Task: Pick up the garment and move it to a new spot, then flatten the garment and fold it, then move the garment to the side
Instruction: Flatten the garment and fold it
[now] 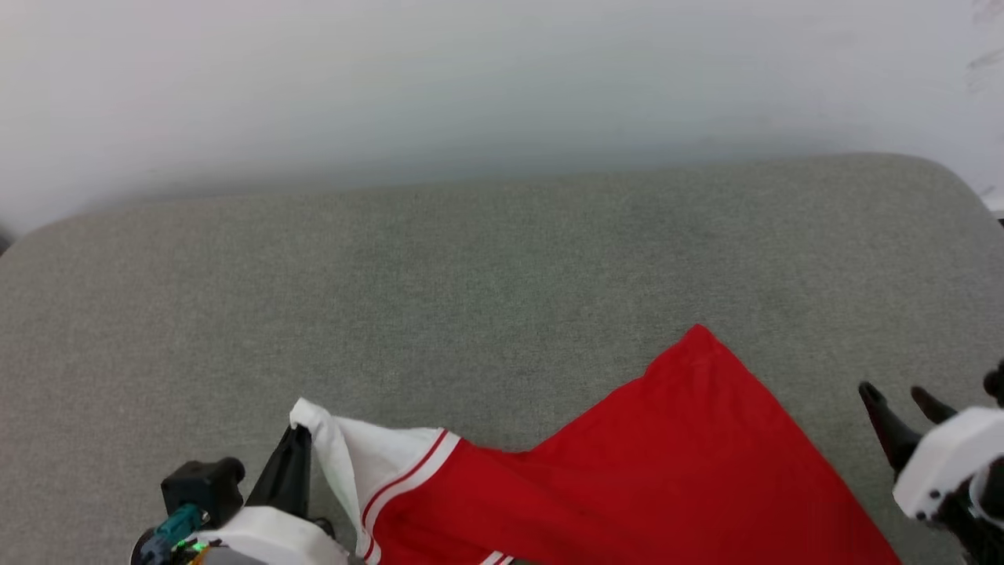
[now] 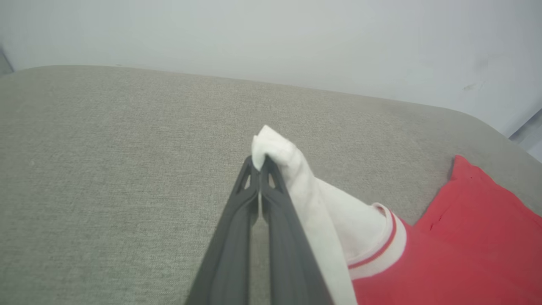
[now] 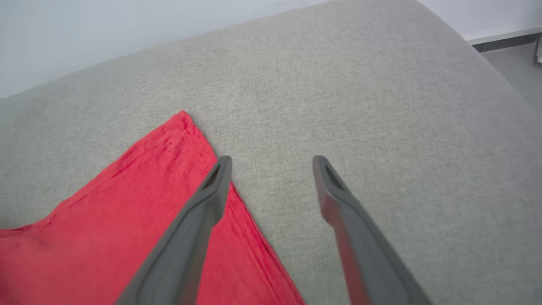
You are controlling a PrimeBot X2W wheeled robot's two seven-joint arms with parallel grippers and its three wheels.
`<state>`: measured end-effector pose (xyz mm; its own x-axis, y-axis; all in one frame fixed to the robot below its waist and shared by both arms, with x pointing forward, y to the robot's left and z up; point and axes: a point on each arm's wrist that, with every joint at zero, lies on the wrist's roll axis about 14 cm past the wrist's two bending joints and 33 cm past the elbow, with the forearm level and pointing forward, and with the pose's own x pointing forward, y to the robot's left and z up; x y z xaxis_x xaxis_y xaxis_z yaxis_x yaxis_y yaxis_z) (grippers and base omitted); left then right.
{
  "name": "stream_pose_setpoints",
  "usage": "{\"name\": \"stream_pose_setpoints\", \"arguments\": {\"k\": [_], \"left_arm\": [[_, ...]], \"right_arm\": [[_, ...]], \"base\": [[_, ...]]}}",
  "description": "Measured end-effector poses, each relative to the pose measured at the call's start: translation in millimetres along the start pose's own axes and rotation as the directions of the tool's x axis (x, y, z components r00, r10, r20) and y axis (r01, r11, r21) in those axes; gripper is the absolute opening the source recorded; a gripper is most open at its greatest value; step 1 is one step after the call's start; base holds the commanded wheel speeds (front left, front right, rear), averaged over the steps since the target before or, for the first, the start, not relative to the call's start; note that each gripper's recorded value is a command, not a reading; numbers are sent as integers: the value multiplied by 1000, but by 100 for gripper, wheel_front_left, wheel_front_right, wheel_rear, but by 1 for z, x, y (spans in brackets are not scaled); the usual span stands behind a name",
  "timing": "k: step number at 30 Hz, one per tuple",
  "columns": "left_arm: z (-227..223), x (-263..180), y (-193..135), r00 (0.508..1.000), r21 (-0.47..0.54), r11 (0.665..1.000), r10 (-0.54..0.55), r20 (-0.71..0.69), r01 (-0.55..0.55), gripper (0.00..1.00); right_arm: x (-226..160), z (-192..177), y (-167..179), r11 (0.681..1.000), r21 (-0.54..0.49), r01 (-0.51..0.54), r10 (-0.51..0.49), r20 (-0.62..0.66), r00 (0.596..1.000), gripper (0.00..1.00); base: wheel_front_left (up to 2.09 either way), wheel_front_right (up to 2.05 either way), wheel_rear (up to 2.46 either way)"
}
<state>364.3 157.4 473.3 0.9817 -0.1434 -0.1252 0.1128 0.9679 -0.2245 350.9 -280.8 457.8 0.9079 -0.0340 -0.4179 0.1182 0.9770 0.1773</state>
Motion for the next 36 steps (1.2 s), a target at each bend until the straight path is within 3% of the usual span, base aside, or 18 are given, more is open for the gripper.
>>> {"name": "stream_pose_setpoints", "arguments": {"k": [3, 6, 12, 19, 23, 24, 25, 27, 33, 36], "left_arm": [[6, 13, -4, 1000, -2, 1000, -13, 16, 13, 0], [6, 27, -7, 999, -3, 999, -36, 17, 36, 0], [5, 50, -10, 998, -8, 998, -63, 22, 63, 0], [-6, 73, -6, 998, -24, 998, -64, 20, 64, 0], [-14, 77, 2, 999, -28, 999, -47, 7, 47, 0], [-16, 77, 5, 999, -29, 999, -41, 2, 41, 0], [-18, 76, 7, 999, -29, 999, -32, -2, 32, 0], [-21, 75, 11, 1000, -28, 999, -22, -8, 22, 0], [-19, 72, 12, 1000, -29, 999, -18, -3, 17, 0], [-15, 69, 11, 1000, -27, 999, -18, 7, 18, 0]], "right_arm": [[26, 14, 28, 997, -26, -78, 77, -41, 996, 100], [49, 6, 47, 990, -59, -129, 116, -185, 976, 100], [86, -7, 68, 977, -118, -179, 110, -438, 892, 100], [128, -26, 90, 966, -135, -218, 105, -565, 818, 100], [139, -52, 98, 962, -129, -240, 102, -646, 757, 100], [141, -56, 99, 961, -130, -243, 99, -662, 743, 96], [143, -59, 100, 961, -128, -246, 100, -670, 736, 49], [144, -61, 101, 959, -128, -251, 99, -682, 725, 0], [137, -60, 109, 952, -121, -280, 124, -685, 717, 0], [132, -53, 111, 948, -132, -288, 132, -663, 737, 0]], "base": [[0, 0, 0], [0, 0, 0], [0, 0, 0], [0, 0, 0], [0, 0, 0], [0, 0, 0], [0, 0, 0], [0, 0, 0], [0, 0, 0], [0, 0, 0]]}}
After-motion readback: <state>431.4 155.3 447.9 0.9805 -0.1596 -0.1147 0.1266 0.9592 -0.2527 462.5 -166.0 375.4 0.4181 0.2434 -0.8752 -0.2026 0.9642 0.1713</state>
